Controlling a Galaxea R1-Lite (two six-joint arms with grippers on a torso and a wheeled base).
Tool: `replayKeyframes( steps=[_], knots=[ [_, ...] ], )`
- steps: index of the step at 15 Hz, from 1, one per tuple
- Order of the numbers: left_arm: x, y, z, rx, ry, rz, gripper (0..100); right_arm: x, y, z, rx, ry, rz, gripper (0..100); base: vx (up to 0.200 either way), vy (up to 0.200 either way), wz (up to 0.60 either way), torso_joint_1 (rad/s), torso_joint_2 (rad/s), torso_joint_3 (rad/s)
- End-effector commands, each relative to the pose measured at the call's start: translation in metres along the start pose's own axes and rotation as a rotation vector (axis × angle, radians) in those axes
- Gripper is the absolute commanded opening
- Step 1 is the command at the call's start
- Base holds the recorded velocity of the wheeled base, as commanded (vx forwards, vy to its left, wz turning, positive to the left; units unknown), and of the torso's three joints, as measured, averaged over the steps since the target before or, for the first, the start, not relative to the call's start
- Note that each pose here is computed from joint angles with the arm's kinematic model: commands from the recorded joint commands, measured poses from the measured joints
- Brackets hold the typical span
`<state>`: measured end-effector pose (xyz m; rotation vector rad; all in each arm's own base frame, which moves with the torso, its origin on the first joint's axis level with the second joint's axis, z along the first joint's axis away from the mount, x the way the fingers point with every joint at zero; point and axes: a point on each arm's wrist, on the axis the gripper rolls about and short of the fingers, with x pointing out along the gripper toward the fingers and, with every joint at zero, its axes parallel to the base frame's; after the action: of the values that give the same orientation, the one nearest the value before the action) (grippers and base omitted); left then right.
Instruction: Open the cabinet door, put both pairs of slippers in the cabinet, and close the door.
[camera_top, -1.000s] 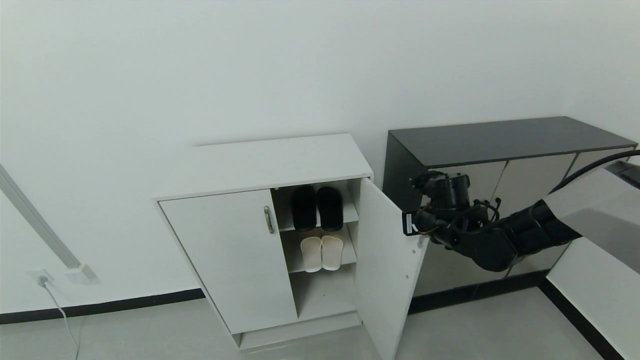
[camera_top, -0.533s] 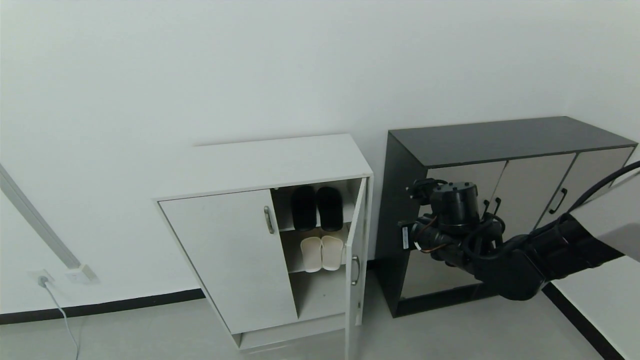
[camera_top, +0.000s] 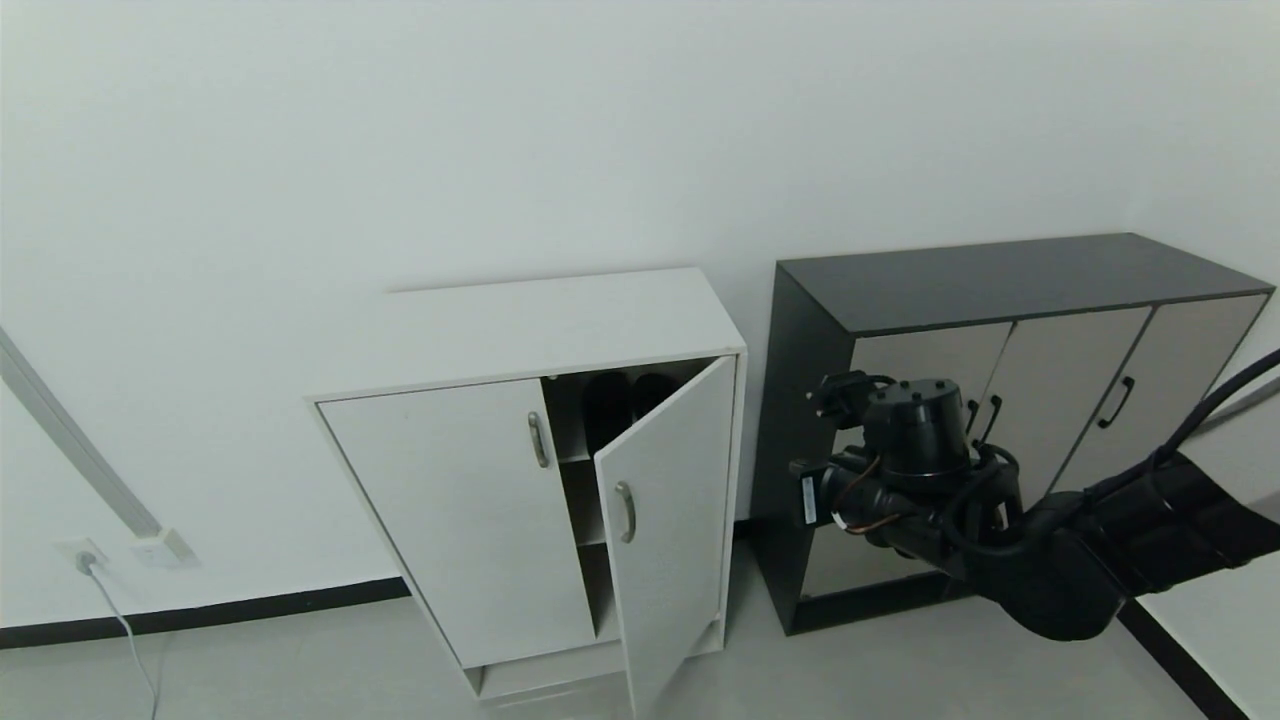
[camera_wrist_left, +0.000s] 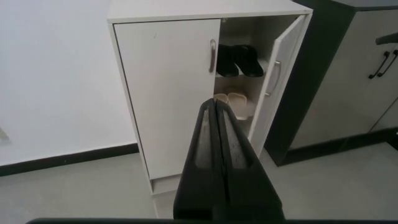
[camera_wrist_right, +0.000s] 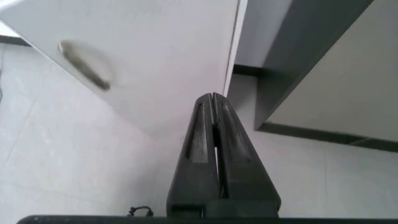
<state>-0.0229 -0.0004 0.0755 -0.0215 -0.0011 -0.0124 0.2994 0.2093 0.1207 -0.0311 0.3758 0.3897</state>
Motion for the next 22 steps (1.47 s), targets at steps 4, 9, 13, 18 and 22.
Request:
replayKeyframes(
  steps=[4,9,13,18,22],
  knots=[
    [0.0,0.0,0.0,0.0,0.001,0.0,0,-0.011,0.011,-0.003,-0.014,0.006,0.033,0,0.0,0.0,0.6,0.0,0.0,0.005],
    [0.0,0.0,0.0,0.0,0.001,0.0,0,-0.011,0.013,-0.011,-0.021,0.002,0.092,0,0.0,0.0,0.0,0.0,0.0,0.0],
    [0.0,0.0,0.0,0.0,0.001,0.0,0,-0.01,0.013,-0.017,-0.031,0.015,0.09,0,0.0,0.0,0.0,0.0,0.0,0.0],
    [0.0,0.0,0.0,0.0,0.001,0.0,0,-0.013,0.011,-0.022,-0.03,0.0,0.09,0,0.0,0.0,0.0,0.0,0.0,0.0],
    [0.0,0.0,0.0,0.0,0.001,0.0,0,-0.015,0.01,-0.026,-0.028,0.0,0.089,0,0.0,0.0,0.0,0.0,0.0,0.0]
  ],
)
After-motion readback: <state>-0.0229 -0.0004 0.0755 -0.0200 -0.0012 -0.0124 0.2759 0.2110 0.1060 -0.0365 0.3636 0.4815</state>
